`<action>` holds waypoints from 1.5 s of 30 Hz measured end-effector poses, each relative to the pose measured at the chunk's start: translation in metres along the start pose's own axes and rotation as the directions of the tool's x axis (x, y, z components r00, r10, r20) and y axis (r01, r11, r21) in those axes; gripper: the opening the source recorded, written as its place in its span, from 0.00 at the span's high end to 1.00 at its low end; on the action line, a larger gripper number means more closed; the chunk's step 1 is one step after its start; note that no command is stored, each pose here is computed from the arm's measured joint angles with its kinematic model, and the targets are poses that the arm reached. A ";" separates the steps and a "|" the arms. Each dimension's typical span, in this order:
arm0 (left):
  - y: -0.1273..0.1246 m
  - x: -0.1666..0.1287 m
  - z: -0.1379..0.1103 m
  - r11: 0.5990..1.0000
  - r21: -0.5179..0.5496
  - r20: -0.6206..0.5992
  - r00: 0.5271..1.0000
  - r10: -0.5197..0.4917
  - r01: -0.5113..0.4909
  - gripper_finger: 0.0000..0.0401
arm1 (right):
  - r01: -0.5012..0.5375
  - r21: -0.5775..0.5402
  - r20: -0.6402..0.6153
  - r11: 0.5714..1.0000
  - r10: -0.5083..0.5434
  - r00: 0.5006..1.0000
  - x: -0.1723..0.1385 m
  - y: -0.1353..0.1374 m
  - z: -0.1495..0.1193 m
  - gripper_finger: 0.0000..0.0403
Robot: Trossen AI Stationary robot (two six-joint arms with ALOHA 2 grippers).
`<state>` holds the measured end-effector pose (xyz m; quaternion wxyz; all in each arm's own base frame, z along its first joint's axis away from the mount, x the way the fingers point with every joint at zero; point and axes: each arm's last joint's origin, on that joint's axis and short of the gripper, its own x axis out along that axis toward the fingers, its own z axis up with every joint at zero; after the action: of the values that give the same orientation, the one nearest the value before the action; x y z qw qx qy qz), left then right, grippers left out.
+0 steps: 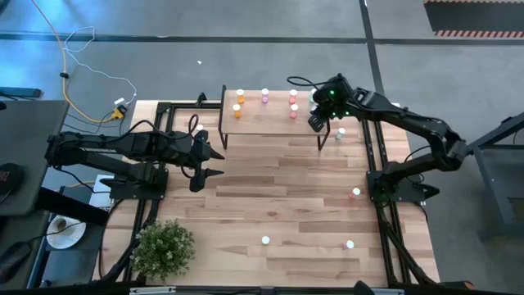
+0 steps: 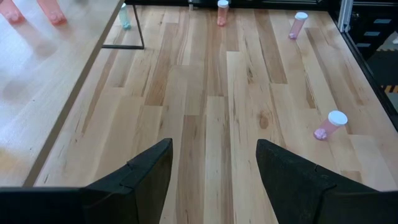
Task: Pick and place medicine bottles onto shelf by color
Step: Put the bottom blue pill bottle on the shelf aligned with the other blue pill bottle
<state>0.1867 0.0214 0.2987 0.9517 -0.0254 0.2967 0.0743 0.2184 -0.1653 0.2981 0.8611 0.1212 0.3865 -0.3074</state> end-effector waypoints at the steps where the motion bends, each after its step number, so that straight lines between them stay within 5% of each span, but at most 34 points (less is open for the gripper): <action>1: 0.000 0.000 0.000 1.000 0.000 0.000 1.000 0.000 0.000 0.44 | 0.003 0.000 -0.001 1.000 -0.003 1.000 0.001 0.000 0.000 0.74; 19: 0.000 0.000 0.000 1.000 0.008 0.000 1.000 0.001 -0.001 0.44 | 0.008 0.017 -0.017 1.000 -0.008 1.000 0.001 0.000 -0.001 0.74; 29: 0.000 0.000 0.000 1.000 0.008 0.000 1.000 0.001 -0.001 0.44 | 0.009 -0.004 -0.042 1.000 -0.009 0.999 0.003 0.000 -0.004 0.61; 45: 0.000 0.000 0.000 1.000 0.008 0.000 1.000 0.001 -0.001 0.44 | 0.049 -0.003 -0.016 0.999 -0.049 0.999 0.003 -0.001 -0.001 0.60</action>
<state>0.1866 0.0215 0.2987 0.9519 -0.0215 0.2968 0.0735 0.2182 -0.1670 0.2952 0.8503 0.1128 0.3968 -0.3269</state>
